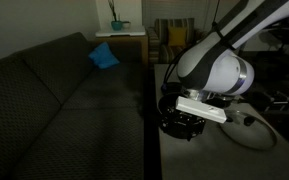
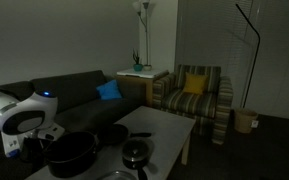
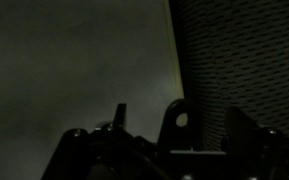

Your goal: Move the dishing spoon from the pot to the table, to the pot, then to the table

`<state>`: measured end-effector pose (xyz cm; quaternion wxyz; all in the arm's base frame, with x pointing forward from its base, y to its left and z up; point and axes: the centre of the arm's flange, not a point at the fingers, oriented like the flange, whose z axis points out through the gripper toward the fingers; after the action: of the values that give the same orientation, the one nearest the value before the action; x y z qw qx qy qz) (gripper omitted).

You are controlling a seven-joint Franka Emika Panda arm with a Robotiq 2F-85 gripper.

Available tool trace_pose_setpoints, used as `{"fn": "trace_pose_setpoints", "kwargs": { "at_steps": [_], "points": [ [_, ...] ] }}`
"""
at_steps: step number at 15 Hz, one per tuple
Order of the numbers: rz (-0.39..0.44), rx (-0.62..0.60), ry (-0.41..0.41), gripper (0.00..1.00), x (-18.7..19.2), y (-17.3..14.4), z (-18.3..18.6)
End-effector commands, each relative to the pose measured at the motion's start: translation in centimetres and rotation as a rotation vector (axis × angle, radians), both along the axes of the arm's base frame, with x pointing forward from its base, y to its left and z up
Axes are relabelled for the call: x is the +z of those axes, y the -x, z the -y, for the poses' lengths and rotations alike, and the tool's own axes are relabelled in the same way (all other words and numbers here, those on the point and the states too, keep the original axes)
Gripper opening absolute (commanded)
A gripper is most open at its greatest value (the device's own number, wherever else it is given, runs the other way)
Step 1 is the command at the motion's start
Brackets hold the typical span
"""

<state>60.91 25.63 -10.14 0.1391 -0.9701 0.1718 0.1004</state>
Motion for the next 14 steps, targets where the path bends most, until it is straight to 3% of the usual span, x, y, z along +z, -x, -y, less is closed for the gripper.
{"fn": "trace_pose_setpoints", "kwargs": {
  "at_steps": [1, 5, 9, 11, 12, 14],
  "points": [
    [0.018, -0.002, 0.048, 1.0, 0.6, -0.4, 0.4],
    [0.034, -0.004, 0.088, 1.0, 1.3, -0.5, 1.2],
    [0.043, -0.003, 0.111, 0.59, 1.4, -0.8, 1.8],
    [0.047, -0.002, 0.117, 0.52, 1.6, -0.9, 1.9],
    [0.049, -0.001, 0.118, 0.39, 1.6, -1.0, 1.9],
    [0.05, 0.003, 0.12, 0.25, 1.8, -1.0, 1.8]
  ]
}}
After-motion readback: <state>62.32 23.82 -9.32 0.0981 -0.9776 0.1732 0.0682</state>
